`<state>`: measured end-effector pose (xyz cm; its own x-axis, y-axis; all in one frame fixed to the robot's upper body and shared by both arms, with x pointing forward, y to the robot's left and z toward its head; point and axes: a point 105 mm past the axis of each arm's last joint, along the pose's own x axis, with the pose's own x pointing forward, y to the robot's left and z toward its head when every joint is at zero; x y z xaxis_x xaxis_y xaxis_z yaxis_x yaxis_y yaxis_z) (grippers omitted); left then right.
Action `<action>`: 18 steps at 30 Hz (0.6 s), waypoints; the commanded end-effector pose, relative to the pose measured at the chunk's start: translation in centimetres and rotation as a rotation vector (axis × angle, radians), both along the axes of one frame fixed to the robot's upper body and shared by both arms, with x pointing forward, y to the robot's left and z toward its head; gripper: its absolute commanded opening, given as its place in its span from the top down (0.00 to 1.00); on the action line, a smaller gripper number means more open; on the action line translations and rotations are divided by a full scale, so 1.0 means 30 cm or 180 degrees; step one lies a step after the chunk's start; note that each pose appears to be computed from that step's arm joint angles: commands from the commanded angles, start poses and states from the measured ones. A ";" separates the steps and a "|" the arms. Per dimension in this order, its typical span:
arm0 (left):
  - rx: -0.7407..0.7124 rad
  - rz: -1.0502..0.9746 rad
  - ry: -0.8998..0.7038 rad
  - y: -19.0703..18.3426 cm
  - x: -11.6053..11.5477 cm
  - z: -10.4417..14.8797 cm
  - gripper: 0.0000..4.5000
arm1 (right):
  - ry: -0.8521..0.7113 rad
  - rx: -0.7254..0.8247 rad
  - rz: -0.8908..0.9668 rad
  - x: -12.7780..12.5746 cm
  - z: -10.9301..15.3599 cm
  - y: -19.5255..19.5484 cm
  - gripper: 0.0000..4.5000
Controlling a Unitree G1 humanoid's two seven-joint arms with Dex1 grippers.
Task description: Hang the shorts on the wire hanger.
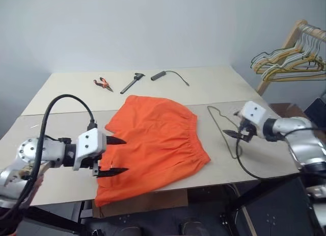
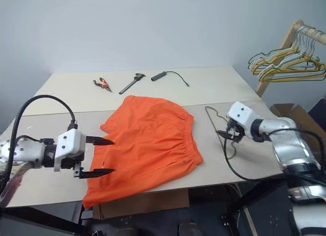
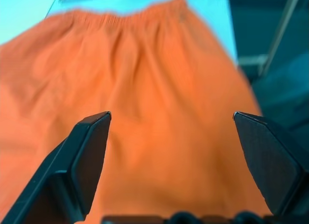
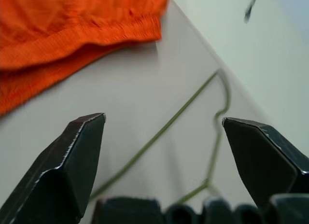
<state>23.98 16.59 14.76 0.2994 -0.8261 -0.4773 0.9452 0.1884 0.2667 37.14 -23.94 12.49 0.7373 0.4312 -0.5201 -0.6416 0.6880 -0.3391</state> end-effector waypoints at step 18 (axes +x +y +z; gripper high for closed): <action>0.0102 -0.0177 -0.0212 -0.046 0.020 0.000 0.02 | 0.1023 0.0418 -0.1100 0.062 -0.172 -0.024 0.00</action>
